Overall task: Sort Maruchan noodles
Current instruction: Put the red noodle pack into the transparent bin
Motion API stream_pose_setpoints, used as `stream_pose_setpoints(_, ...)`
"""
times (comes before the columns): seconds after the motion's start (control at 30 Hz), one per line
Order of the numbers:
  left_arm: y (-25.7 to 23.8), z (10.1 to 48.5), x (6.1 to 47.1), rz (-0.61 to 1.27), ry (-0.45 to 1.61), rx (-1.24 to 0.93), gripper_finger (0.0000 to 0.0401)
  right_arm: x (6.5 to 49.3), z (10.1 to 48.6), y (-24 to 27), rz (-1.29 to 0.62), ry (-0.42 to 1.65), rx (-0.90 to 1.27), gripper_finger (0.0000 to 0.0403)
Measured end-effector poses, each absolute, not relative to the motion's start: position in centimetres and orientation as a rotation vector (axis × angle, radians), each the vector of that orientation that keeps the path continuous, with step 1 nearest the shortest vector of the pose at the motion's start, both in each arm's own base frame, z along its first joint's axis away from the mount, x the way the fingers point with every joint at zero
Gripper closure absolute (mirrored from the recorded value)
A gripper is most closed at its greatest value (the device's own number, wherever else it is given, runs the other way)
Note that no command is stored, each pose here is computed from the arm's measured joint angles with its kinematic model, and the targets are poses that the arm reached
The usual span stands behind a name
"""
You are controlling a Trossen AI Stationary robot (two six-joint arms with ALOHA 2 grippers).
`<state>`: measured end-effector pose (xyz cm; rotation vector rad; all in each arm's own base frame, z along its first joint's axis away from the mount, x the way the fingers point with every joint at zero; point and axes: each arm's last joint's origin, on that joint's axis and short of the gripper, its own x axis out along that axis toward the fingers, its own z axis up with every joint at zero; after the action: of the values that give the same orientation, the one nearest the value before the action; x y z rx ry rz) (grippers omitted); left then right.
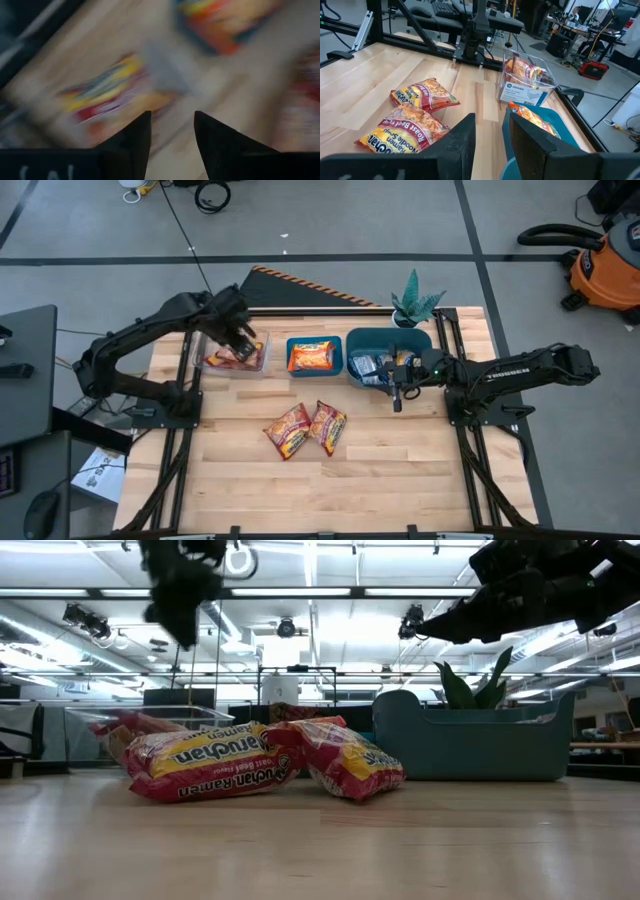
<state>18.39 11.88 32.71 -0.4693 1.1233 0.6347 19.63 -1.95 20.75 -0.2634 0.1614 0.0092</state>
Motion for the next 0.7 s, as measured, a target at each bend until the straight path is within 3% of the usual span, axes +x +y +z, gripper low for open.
stream_pose_setpoints(0.33, 5.1, 32.8, 24.4, 0.313, 0.975, -0.309, 0.0252, 19.6, 20.5, -1.9, 0.010, 0.183, -0.263, 0.0279)
stream_pose_setpoints(0.7, -0.7, 29.2, 28.1, 0.340, 1.096, -0.175, 0.0252, 19.6, 20.6, -2.0, 0.009, 0.173, -0.264, 0.0279)
